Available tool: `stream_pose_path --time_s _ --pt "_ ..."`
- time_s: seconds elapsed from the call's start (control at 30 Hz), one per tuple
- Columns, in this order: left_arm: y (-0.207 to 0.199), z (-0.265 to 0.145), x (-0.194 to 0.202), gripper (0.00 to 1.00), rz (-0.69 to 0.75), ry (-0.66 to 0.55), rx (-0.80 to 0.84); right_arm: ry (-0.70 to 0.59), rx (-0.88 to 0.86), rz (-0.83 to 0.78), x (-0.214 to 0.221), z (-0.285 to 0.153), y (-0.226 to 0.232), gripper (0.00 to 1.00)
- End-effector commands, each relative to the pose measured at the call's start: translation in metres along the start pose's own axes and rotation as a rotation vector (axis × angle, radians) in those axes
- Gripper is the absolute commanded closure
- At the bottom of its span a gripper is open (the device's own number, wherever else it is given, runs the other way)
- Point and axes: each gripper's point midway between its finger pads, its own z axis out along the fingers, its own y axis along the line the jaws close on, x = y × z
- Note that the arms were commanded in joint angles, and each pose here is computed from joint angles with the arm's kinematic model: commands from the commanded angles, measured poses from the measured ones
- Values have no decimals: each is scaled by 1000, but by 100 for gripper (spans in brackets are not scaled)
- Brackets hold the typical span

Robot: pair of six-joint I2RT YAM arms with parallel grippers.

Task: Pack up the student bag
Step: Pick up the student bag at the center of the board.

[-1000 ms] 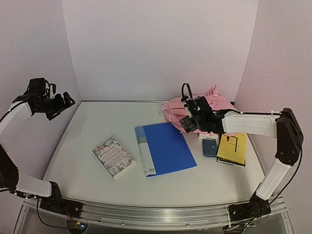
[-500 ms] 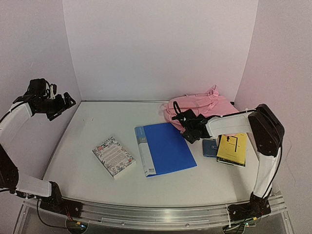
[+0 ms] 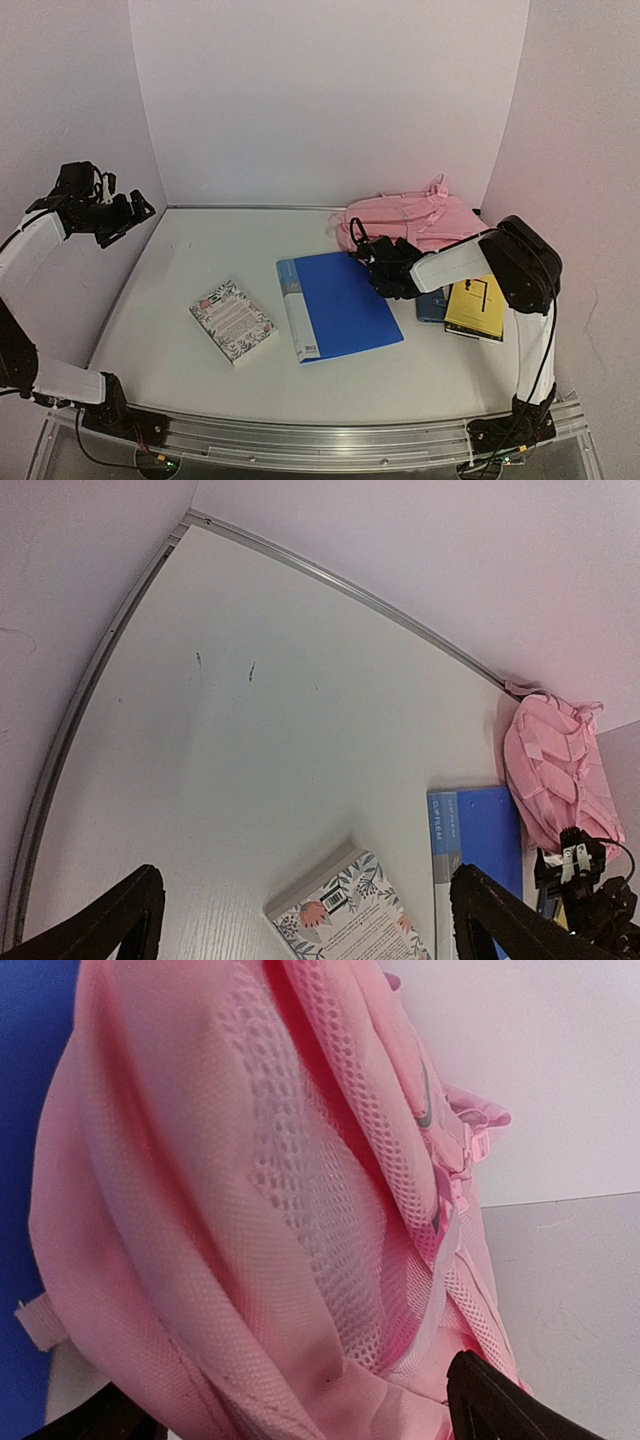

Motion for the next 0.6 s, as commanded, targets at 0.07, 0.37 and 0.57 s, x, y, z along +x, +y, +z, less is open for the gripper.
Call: stream_pose_path --time_s 0.07,0.37,0.57 --pt "-2 -4 -6 0 33 -40 8 -112 103 105 -22 2 -25 35" --pt "-7 -3 -4 0 38 -36 46 -209 181 266 -55 -20 -84 98" --pt "-13 -9 -4 0 42 -44 71 -279 278 477 -74 -61 -166 100"
